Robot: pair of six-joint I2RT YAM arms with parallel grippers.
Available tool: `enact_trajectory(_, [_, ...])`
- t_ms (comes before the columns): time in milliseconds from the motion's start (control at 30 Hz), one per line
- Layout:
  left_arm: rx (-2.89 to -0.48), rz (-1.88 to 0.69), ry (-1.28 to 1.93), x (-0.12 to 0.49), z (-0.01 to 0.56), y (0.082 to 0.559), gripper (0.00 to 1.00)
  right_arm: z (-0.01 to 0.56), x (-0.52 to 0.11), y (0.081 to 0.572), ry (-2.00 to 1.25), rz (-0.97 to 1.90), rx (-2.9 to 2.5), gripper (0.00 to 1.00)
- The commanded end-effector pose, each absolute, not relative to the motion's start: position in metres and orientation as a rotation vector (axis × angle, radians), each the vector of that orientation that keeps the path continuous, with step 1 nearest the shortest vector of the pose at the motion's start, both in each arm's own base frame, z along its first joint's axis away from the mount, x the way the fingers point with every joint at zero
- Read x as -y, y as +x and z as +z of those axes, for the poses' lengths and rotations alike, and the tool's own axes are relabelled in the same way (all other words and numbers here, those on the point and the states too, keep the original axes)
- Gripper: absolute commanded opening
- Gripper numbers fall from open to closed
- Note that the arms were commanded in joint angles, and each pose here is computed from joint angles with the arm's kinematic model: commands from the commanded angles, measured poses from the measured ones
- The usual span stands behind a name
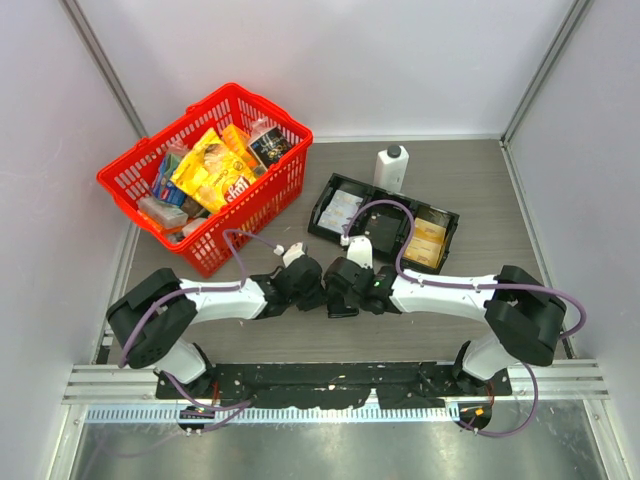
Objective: Take the credit cards out of the card holder
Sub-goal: Open the card holder at the center of the board.
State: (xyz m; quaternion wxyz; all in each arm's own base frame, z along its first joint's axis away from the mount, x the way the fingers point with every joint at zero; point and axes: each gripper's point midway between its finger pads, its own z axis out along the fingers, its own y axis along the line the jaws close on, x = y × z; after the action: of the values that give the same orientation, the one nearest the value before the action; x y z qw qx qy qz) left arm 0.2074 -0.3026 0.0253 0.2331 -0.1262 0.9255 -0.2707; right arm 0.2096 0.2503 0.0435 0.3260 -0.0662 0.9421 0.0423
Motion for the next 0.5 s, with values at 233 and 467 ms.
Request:
enact_trajectory(233, [-2.593,-0.568,-0.337,0.280,0.008,0.196,0.00,0.057,-0.278,0.221,-0.184,0.233,-2.416,0.33])
enact_trajectory(467, [-2.591,-0.562,-0.345,0.278,0.007,0.194,0.00,0.032,-0.250,0.220,-0.166,0.023,-2.459,0.36])
